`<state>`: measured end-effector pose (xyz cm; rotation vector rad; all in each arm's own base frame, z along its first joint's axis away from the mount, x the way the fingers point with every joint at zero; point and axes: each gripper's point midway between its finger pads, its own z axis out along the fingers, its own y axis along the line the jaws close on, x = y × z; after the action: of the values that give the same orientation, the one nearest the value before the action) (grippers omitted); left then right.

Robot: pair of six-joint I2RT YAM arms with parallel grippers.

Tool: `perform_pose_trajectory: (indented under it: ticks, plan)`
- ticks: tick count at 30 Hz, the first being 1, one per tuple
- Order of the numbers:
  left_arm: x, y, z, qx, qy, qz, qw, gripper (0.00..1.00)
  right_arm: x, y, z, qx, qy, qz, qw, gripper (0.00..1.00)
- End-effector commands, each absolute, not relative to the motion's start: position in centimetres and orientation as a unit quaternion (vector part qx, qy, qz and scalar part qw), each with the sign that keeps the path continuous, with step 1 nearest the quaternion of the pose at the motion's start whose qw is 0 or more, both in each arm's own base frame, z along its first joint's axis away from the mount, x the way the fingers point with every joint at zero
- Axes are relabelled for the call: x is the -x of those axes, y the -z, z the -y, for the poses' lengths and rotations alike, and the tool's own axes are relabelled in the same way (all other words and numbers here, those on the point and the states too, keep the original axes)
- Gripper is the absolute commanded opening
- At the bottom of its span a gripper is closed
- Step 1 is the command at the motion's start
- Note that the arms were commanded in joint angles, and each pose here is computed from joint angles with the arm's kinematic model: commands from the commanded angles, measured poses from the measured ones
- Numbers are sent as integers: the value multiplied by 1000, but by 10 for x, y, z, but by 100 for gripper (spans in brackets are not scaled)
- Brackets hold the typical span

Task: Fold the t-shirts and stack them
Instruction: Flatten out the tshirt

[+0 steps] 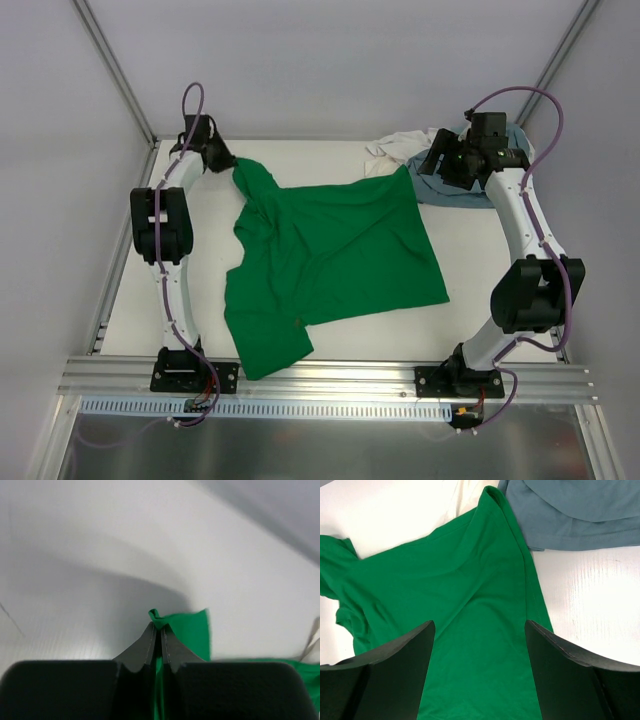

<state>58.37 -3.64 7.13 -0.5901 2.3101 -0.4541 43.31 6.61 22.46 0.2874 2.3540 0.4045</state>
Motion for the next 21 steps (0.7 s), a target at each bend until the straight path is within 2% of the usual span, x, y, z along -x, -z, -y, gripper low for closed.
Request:
perform_pose_trajectory:
  ticks: [1, 7, 10, 11, 12, 13, 14, 16, 21]
  plan:
    - [-632, -141, 32, 200, 167, -848, 462, 0, -430, -257, -66, -104, -167, -900, 390, 77]
    - [-658, -180, 21, 181, 134, -819, 528, 0, -431, -254, -66, -102, -166, -902, 386, 77]
    - [-664, -183, 19, 171, 124, -817, 536, 0, -431, -250, -66, -103, -166, -904, 381, 78]
    - [-665, -182, 19, 171, 125, -817, 537, 4, -432, -248, -66, -103, -165, -905, 377, 78]
    - [-665, -183, 20, 169, 128, -816, 538, 17, -433, -247, -66, -105, -166, -905, 378, 79]
    - [-663, -182, 21, 167, 129, -818, 535, 35, -434, -245, -66, -107, -165, -906, 376, 80]
    - [-662, -181, 20, 167, 126, -820, 533, 75, -435, -246, -66, -107, -166, -905, 376, 83]
    - [-657, -181, 19, 157, 118, -825, 530, 99, -437, -246, -66, -105, -165, -905, 377, 84]
    - [-636, -187, 19, 125, 103, -837, 522, 99, -453, -246, -62, -92, -151, -906, 384, 89]
